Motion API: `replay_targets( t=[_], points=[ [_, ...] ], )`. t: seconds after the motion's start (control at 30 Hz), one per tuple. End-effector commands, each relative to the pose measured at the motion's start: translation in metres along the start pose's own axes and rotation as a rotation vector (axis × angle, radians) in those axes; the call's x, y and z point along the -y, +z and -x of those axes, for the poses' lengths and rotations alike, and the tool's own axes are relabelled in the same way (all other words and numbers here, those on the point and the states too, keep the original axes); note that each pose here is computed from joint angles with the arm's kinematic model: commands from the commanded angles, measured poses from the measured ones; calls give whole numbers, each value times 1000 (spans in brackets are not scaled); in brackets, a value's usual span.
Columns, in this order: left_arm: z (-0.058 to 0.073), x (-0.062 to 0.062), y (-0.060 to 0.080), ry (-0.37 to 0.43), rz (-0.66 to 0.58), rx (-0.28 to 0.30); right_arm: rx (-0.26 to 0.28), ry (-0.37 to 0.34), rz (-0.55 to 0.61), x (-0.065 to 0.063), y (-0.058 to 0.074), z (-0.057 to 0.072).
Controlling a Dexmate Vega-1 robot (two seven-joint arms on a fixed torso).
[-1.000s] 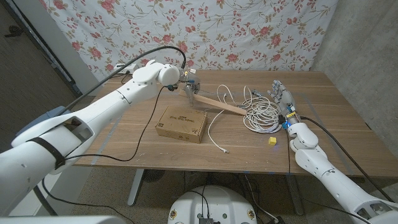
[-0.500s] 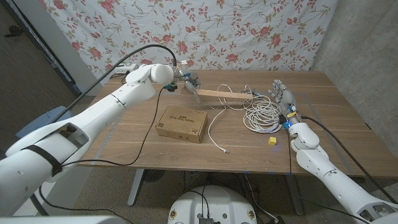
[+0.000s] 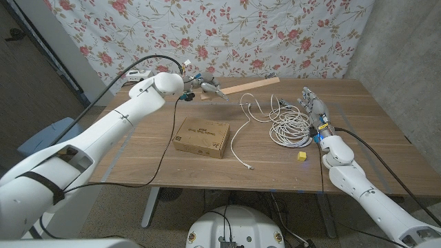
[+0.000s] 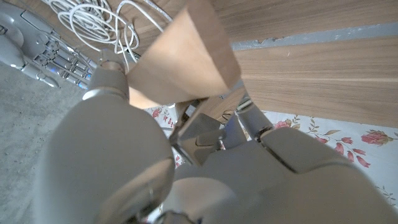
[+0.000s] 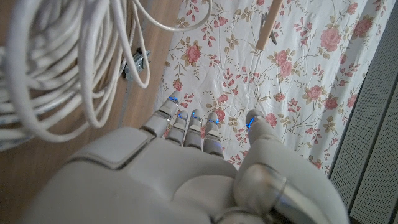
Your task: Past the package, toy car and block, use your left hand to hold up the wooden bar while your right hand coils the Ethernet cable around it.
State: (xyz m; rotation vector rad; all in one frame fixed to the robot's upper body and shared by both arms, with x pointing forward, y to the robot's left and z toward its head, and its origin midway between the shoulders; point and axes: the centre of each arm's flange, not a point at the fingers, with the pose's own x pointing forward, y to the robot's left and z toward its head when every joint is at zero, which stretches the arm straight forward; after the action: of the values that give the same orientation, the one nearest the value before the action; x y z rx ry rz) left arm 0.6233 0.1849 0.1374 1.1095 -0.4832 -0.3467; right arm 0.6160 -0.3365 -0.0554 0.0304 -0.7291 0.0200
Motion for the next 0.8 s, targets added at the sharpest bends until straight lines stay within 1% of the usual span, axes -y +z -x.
replay_targets(
  t=[0.03, 0.1, 0.27, 0.43, 0.53, 0.7, 0.8],
  points=[
    [18, -30, 6, 84, 44, 26, 13, -86, 254, -14, 28, 14],
    [19, -34, 7, 74, 33, 18, 7, -72, 316, -19, 34, 15],
    [22, -42, 10, 51, 7, -5, -14, -2, 438, -29, 50, 15],
    [28, -49, 9, 69, 9, -15, -34, 61, 534, -40, 64, 17],
    [30, -52, 8, 68, 9, -20, -39, 98, 585, -48, 71, 19],
    [33, -54, 7, 52, 7, -28, -55, 147, 726, -62, 85, 25],
    [33, -55, 8, 34, -3, -31, -48, 168, 801, -71, 90, 28]
  ],
)
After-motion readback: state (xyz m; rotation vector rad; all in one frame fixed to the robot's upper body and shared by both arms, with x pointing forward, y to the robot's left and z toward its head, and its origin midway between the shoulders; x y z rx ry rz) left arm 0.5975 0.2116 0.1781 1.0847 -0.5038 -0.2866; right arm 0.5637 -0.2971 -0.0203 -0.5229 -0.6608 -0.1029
